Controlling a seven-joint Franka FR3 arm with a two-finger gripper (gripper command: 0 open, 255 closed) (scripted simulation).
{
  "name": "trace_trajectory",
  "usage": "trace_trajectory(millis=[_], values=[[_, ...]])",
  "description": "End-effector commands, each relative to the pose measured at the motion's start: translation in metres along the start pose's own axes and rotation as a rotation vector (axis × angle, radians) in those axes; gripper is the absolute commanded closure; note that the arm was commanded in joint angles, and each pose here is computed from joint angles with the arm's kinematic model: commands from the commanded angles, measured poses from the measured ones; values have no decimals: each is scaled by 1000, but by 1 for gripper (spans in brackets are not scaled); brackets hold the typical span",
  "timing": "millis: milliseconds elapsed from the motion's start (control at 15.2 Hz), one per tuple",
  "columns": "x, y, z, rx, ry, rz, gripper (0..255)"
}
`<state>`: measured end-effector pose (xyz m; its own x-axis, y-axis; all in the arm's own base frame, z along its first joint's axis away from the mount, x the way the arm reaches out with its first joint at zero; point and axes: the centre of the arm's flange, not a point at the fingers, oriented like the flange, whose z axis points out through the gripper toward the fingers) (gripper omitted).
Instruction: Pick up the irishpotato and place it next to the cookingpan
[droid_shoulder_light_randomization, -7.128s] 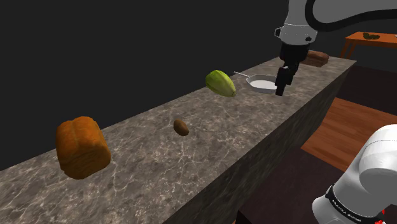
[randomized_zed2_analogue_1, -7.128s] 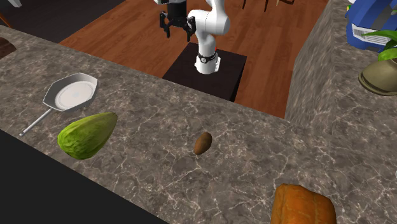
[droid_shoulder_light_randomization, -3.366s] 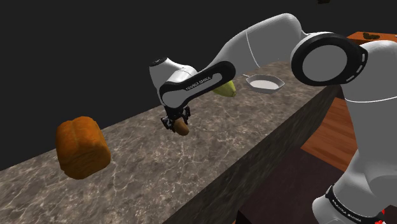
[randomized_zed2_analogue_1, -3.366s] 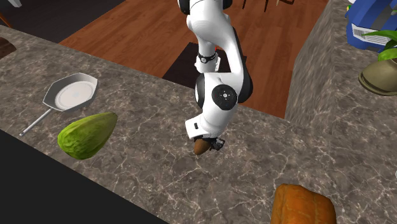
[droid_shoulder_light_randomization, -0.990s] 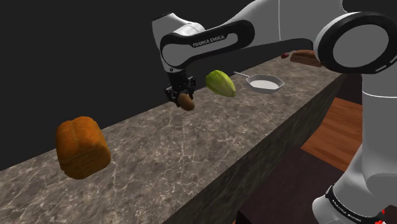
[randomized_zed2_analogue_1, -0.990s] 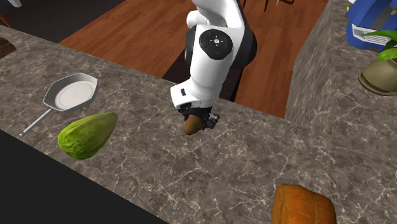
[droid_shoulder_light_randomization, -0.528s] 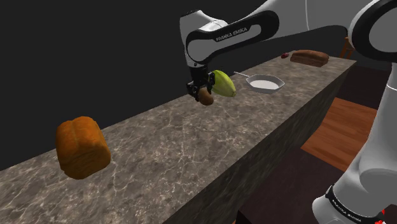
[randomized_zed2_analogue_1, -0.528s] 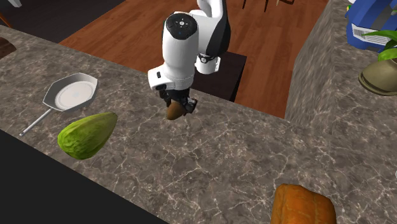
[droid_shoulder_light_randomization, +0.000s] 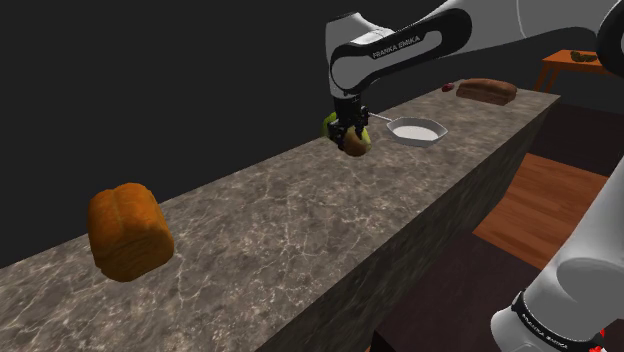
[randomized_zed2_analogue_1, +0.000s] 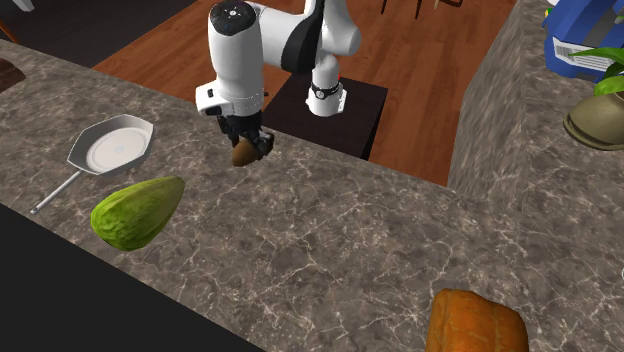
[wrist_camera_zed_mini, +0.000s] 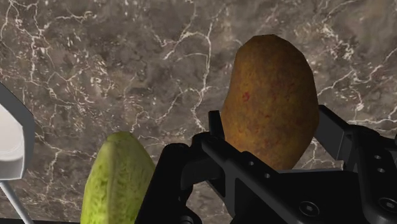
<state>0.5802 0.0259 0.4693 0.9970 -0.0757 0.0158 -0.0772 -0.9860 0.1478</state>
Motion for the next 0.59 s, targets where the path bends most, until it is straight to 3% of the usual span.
trace_trajectory(millis=[0,528], values=[[-6,22,4,0,0,-1,255],[-28,125,19,0,0,-1,255]])
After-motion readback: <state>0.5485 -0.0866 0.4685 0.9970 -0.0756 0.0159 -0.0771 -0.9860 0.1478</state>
